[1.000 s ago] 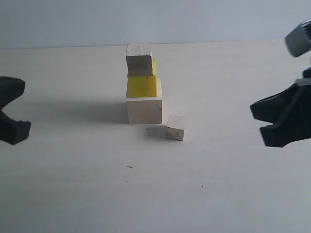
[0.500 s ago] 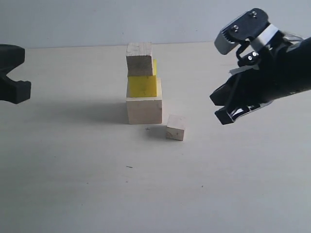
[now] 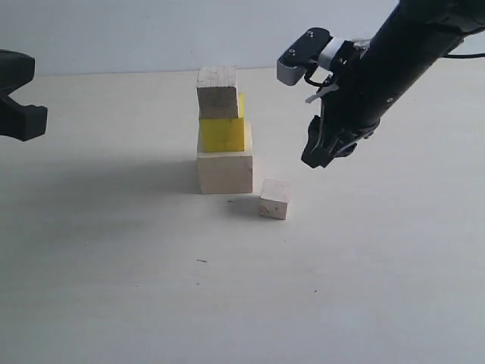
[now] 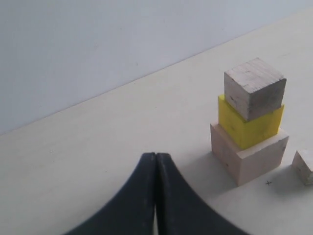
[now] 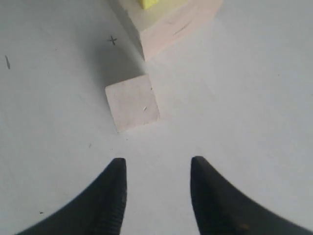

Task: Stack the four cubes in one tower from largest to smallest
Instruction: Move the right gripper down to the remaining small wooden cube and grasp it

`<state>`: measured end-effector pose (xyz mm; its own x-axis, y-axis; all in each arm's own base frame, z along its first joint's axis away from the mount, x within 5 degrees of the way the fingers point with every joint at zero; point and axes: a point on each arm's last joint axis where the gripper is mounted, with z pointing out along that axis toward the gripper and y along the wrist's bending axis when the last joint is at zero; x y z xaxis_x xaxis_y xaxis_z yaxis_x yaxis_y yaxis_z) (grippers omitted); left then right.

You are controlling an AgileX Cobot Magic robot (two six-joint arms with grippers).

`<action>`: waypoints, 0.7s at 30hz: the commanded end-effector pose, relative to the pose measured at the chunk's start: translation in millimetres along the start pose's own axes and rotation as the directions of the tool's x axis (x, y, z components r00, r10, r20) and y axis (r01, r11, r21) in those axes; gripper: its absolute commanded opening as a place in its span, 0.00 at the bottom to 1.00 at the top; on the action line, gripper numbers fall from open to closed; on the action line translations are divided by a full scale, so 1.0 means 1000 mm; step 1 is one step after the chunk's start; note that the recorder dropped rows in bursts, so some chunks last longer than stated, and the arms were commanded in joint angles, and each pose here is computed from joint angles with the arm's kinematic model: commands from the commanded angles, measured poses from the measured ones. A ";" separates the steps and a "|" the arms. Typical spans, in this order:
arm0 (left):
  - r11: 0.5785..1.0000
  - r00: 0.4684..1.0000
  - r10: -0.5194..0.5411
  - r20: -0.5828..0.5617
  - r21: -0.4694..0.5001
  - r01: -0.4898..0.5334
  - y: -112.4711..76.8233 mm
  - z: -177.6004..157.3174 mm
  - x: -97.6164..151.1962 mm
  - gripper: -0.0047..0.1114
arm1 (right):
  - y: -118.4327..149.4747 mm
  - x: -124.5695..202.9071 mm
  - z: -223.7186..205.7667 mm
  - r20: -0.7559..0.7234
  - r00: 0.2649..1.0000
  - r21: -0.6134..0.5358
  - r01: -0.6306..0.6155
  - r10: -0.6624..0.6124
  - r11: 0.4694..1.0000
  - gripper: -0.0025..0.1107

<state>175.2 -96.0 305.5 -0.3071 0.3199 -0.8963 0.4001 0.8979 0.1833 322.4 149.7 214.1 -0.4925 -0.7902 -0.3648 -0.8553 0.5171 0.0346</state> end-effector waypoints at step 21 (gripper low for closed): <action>1.000 1.000 -0.025 -0.010 0.002 0.025 0.000 0.000 -0.001 0.04 | 0.001 -0.012 0.073 -0.021 0.980 -0.110 0.193 -0.196 0.975 0.50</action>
<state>174.7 -95.9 304.5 -0.3256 0.3045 -0.8951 0.3961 0.9036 0.1633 337.0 180.2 154.6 -0.3266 -0.8851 -0.3315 -0.9438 0.3242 0.0643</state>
